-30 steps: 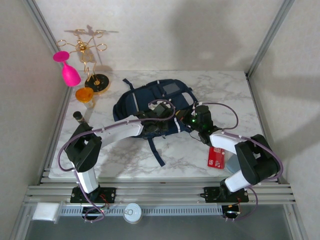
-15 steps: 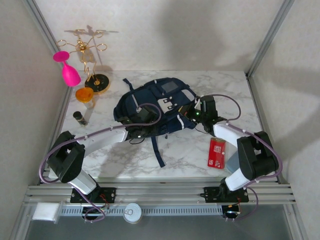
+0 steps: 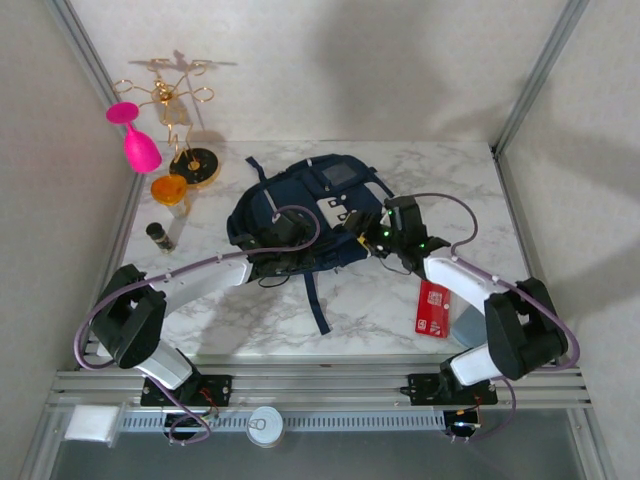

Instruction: Pack the student bag

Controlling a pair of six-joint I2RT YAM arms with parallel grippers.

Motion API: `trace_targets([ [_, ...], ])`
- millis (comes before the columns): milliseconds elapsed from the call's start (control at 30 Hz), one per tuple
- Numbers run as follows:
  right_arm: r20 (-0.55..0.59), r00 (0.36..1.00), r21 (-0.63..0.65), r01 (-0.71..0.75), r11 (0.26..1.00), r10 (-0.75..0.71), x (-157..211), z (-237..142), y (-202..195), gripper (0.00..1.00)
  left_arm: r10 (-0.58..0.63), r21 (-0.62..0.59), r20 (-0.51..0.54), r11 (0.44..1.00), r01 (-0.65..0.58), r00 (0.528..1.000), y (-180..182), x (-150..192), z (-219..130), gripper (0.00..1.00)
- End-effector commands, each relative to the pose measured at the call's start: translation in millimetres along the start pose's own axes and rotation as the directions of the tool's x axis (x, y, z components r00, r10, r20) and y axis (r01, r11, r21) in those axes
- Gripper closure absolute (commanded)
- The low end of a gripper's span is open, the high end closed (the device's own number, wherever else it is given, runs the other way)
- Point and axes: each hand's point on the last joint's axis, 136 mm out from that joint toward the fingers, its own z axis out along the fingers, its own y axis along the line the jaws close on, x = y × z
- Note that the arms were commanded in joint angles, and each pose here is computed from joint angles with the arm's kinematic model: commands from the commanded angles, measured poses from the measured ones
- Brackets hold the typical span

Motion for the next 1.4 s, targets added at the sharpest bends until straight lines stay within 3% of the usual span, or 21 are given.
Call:
trace_targets([
  [0, -0.011, 0.995, 0.043, -0.102, 0.994, 0.102, 23, 2, -3, 0.36, -0.009, 0.115, 0.083, 0.993, -0.001, 0.997, -36, -22, -24, 1.0],
  [167, -0.005, 0.98, 0.05, -0.197, 0.979, 0.198, 42, 17, 5, 0.33, -0.037, 0.133, 0.105, 0.991, 0.023, 0.994, -40, -24, -32, 1.0],
  [300, 0.044, 0.964, 0.031, -0.264, 0.964, 0.262, 31, 36, 9, 0.34, -0.044, 0.126, 0.109, 0.992, 0.03, 0.993, -38, -24, -33, 1.0],
  [567, 0.144, 0.978, 0.112, -0.169, 0.979, 0.153, 3, 55, 11, 0.47, -0.039, 0.141, 0.091, 0.99, 0.026, 0.995, -44, -18, -37, 1.0],
  [667, 0.149, 0.986, 0.135, -0.101, 0.986, 0.081, -8, 56, 8, 0.58, -0.04, 0.149, 0.1, 0.989, 0.025, 0.994, -46, -17, -46, 1.0],
  [833, 0.152, 0.987, 0.122, 0.038, 0.992, -0.056, -28, 42, 7, 0.85, -0.025, 0.079, 0.113, 0.997, 0.016, 0.993, -28, -14, -53, 1.0],
  [1067, 0.118, 0.968, 0.039, 0.22, 0.975, -0.223, -73, 5, 7, 0.99, 0.043, -0.022, 0.056, 0.999, -0.042, 0.997, 10, 8, -46, 1.0],
  [1167, 0.094, 0.95, 0.056, 0.293, 0.955, -0.297, -89, -3, 1, 0.99, 0.076, -0.039, 0.04, 0.997, -0.074, 0.996, 19, 12, -46, 1.0],
  [1267, 0.036, 0.952, 0.032, 0.303, 0.952, -0.304, -88, 3, 7, 0.93, 0.081, 0.011, 0.033, 0.997, -0.081, 0.996, 8, 11, -43, 1.0],
  [1300, 0.022, 0.956, 0.024, 0.292, 0.956, -0.293, -83, 6, 8, 0.88, 0.071, 0.036, 0.036, 0.997, -0.073, 0.997, 3, 10, -43, 1.0],
  [1367, 0.009, 0.967, 0.044, 0.255, 0.966, -0.256, -72, 6, 7, 0.66, 0.047, 0.092, 0.05, 0.994, -0.051, 0.998, -12, 5, -42, 1.0],
])
